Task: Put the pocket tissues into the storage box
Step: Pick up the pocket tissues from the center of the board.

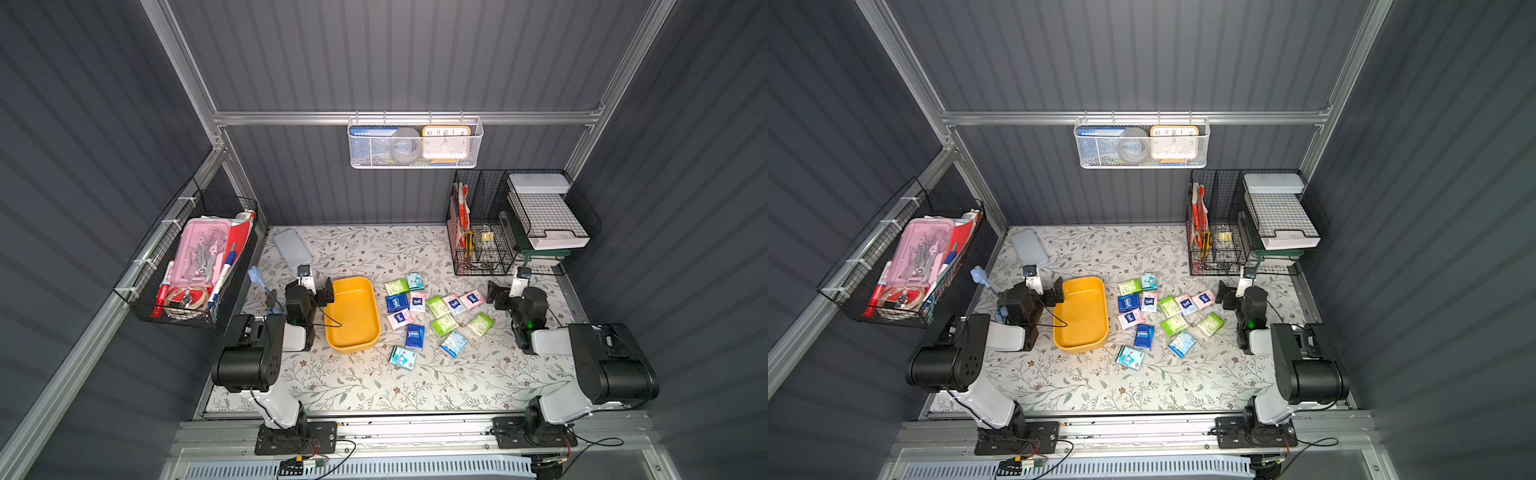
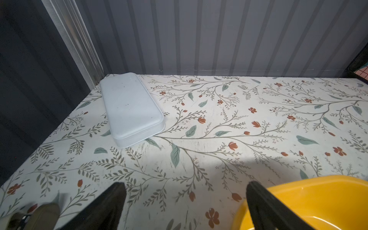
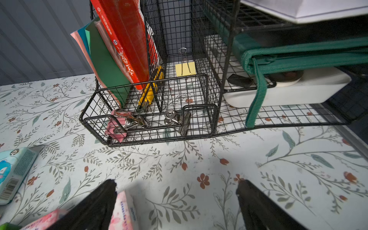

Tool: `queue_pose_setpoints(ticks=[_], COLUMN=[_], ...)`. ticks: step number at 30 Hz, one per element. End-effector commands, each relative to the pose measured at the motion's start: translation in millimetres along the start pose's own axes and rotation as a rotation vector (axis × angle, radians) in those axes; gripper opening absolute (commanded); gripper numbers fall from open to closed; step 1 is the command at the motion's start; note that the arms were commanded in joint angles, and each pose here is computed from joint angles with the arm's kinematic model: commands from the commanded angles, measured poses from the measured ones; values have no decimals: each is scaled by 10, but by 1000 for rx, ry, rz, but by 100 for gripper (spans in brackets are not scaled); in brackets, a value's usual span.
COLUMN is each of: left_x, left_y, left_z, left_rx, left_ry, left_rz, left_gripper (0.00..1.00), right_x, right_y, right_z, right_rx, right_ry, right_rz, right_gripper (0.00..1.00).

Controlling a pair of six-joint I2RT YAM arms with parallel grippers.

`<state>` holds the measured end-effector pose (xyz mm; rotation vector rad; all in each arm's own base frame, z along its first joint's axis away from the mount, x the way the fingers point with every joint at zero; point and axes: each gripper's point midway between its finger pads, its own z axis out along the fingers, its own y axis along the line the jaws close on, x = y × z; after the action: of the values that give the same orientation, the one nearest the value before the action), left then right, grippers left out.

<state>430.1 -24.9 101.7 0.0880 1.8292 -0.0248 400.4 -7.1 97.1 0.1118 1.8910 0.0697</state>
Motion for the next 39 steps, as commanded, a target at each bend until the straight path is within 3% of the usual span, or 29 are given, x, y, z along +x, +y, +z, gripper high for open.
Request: queue_pose_setpoints(ticks=[1, 18, 26, 28, 30, 34, 39], left_x=[-43, -45, -361, -450, -566, -772, -845], left_y=[-24, 1, 92, 123, 138, 113, -26], left_z=[32, 32, 70, 88, 84, 113, 213], left_rx=[6, -8, -54, -72, -79, -83, -48], left_ry=[-12, -10, 62, 106, 123, 186, 296], left_rz=[15, 16, -17, -80, -89, -202, -326], left_gripper=[99, 99, 99, 99, 99, 99, 99], right_x=[26, 5, -286, -397, -507, -702, -826], right_y=[-23, -35, -112, -121, -140, -23, 500], right_z=[-5, -9, -148, -202, -248, -324, -374], right_rx=[5, 5, 91, 123, 151, 192, 165], right_ry=[-2, -1, 7, 6, 18, 139, 326], right_rz=[-2, 3, 8, 13, 71, 166, 144], right_gripper=[99, 99, 99, 99, 98, 98, 93])
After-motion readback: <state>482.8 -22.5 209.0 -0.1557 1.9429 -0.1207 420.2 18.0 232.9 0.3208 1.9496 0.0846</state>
